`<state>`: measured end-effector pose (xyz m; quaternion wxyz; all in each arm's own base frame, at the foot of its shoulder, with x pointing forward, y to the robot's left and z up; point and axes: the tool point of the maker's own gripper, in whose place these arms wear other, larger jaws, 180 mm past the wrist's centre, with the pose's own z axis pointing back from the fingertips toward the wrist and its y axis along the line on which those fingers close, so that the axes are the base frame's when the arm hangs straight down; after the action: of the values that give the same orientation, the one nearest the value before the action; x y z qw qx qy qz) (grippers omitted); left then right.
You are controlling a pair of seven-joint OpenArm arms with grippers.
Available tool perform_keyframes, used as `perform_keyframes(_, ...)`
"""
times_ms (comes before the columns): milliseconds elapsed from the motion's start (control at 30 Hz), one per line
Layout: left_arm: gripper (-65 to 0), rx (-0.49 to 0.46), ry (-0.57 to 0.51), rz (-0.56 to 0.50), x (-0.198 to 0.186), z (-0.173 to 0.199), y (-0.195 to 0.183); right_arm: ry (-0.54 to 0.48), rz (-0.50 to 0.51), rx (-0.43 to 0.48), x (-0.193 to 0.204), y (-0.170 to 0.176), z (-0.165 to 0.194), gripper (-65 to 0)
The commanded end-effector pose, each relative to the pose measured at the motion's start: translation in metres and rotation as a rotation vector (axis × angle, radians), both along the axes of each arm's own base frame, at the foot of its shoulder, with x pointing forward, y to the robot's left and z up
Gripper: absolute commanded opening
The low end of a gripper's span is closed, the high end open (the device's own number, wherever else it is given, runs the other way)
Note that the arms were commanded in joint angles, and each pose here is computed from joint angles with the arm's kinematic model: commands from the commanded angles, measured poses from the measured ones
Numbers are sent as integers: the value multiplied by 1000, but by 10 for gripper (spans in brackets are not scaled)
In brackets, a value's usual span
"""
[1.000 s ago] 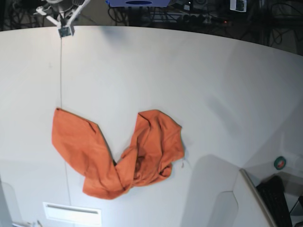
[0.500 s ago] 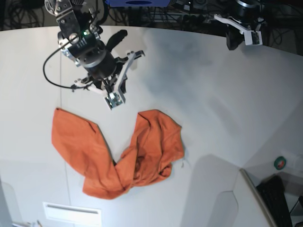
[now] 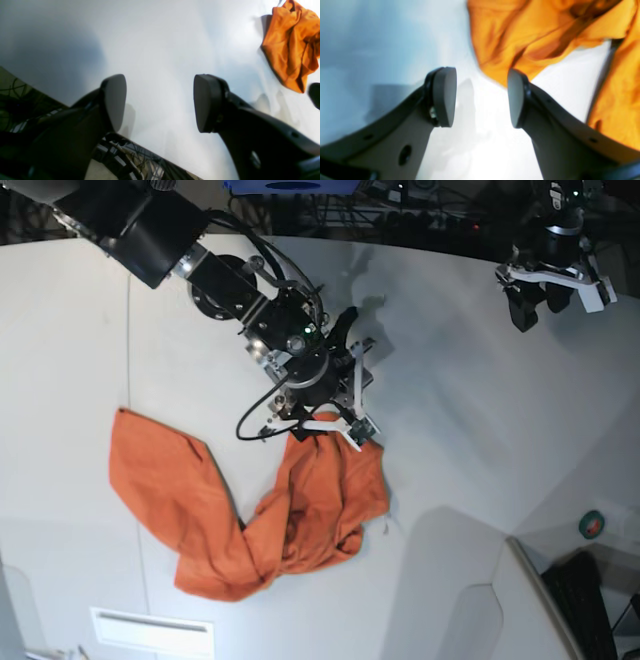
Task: Layout the t-shirt on the table in an organized manner, then fold the t-shirt properly
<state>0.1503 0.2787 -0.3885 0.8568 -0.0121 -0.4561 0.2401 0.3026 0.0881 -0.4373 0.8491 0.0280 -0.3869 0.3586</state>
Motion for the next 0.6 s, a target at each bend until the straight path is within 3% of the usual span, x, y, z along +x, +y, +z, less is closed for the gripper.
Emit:
perform_keyframes(0, -245, 13, -37, -11, 4, 10, 0, -69, 13, 21, 16, 14, 17, -336)
perform_keyframes(133, -245, 13, -39, -11, 5, 12, -1, -52, 37, -35, 25, 27, 3, -335)
perform_keyframes(267, -245, 14, -40, -10, 5, 12, 0, -74, 52, -33, 34, 36, -3, -335)
perform_keyframes(567, -245, 20, -38, -12, 5, 12, 2, -76, 43, -133, 51, 2, -42, -341)
